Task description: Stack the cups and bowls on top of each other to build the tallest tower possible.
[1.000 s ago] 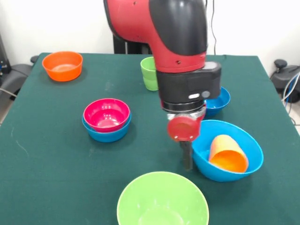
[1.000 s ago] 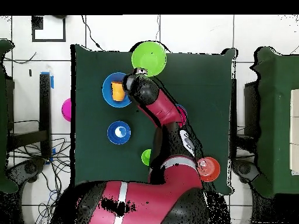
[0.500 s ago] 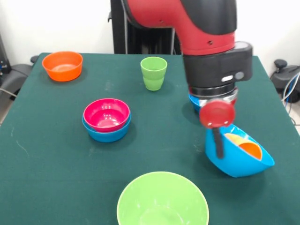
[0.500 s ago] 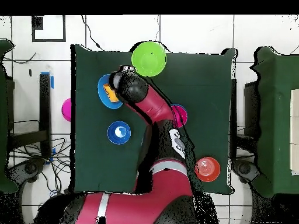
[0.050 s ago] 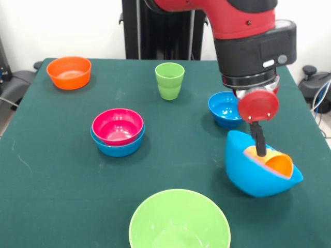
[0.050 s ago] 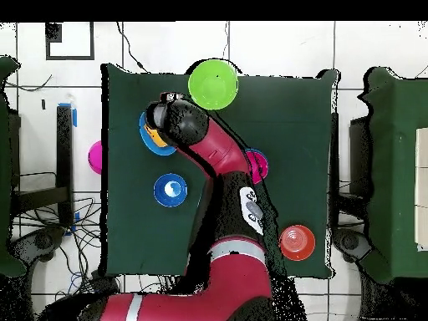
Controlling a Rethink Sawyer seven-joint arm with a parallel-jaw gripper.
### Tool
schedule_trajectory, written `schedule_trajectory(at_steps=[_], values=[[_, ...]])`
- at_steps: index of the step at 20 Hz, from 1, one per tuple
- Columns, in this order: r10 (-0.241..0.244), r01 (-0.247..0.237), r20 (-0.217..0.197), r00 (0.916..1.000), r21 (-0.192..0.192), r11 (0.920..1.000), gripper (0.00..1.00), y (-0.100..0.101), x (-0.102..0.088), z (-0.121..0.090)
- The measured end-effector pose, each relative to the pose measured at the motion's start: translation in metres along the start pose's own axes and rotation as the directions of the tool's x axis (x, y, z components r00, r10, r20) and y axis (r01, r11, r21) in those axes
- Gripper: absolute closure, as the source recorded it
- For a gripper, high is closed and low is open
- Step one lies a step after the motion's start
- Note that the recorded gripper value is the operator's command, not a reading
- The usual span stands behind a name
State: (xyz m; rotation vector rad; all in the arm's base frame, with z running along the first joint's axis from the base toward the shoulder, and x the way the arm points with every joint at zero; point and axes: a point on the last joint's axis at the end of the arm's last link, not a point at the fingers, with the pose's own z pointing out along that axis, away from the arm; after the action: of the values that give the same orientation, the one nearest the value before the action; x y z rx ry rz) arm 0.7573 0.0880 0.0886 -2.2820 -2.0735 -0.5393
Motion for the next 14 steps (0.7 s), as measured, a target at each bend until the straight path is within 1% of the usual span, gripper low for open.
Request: schedule_trajectory(at_steps=[9,14], values=[[0.035,-0.034,0.029,0.999,-0.022,0.9992,0.0,0.01,-0.035,-0.018],[0.05,-0.049,0.03,0.9983,-0.027,0.9984,0.0,0.013,-0.046,-0.021]])
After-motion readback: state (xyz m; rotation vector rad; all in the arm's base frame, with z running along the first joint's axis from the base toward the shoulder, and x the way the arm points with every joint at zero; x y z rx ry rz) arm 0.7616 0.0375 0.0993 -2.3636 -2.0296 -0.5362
